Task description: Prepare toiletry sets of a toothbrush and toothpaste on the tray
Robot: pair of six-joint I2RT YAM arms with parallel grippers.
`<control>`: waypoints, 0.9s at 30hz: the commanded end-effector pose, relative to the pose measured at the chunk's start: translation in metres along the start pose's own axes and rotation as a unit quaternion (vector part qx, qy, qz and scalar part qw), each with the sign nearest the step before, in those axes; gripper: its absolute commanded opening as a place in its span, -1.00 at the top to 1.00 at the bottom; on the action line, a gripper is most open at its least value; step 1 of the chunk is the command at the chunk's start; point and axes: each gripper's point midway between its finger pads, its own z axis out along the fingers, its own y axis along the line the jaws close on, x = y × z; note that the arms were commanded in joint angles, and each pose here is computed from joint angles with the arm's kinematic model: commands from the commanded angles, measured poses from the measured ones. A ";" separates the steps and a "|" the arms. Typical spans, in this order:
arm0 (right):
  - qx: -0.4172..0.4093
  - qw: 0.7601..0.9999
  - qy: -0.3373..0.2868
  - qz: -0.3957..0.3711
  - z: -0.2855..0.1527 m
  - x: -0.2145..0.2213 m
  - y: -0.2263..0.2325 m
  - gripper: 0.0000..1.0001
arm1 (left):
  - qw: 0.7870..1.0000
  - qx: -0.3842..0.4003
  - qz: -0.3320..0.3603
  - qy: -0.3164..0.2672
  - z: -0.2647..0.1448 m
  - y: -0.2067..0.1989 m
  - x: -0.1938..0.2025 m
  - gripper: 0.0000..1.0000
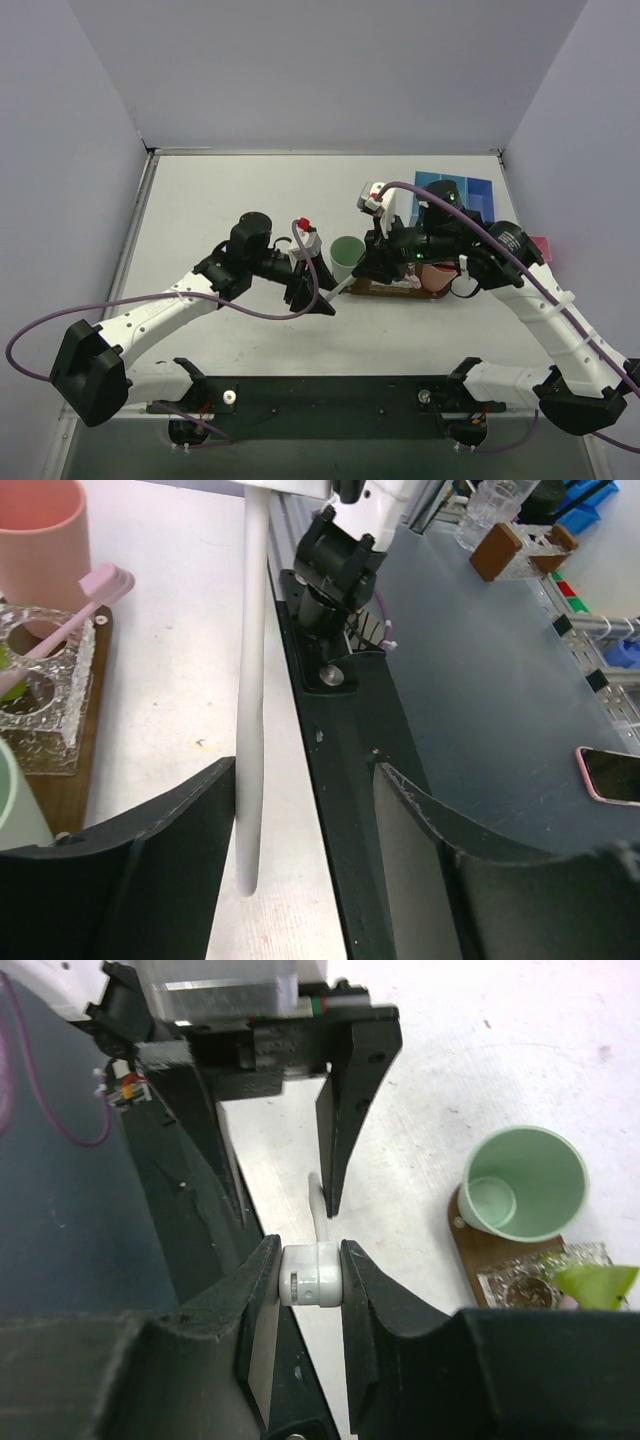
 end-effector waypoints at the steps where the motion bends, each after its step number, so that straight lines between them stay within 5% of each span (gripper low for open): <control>1: 0.069 0.997 -0.010 -0.018 -0.015 0.001 -0.015 1.00 | 0.997 -0.033 0.060 -0.041 -0.010 0.004 -0.035 -0.36; 15: 0.247 0.964 0.082 -0.059 -0.055 0.032 -0.072 1.00 | 0.945 -0.263 0.122 -0.151 -0.085 0.051 -0.083 -0.49; 27: 0.292 0.941 0.144 -0.096 -0.038 0.045 -0.099 1.00 | 0.942 -0.279 0.115 -0.148 -0.089 0.059 -0.080 -0.50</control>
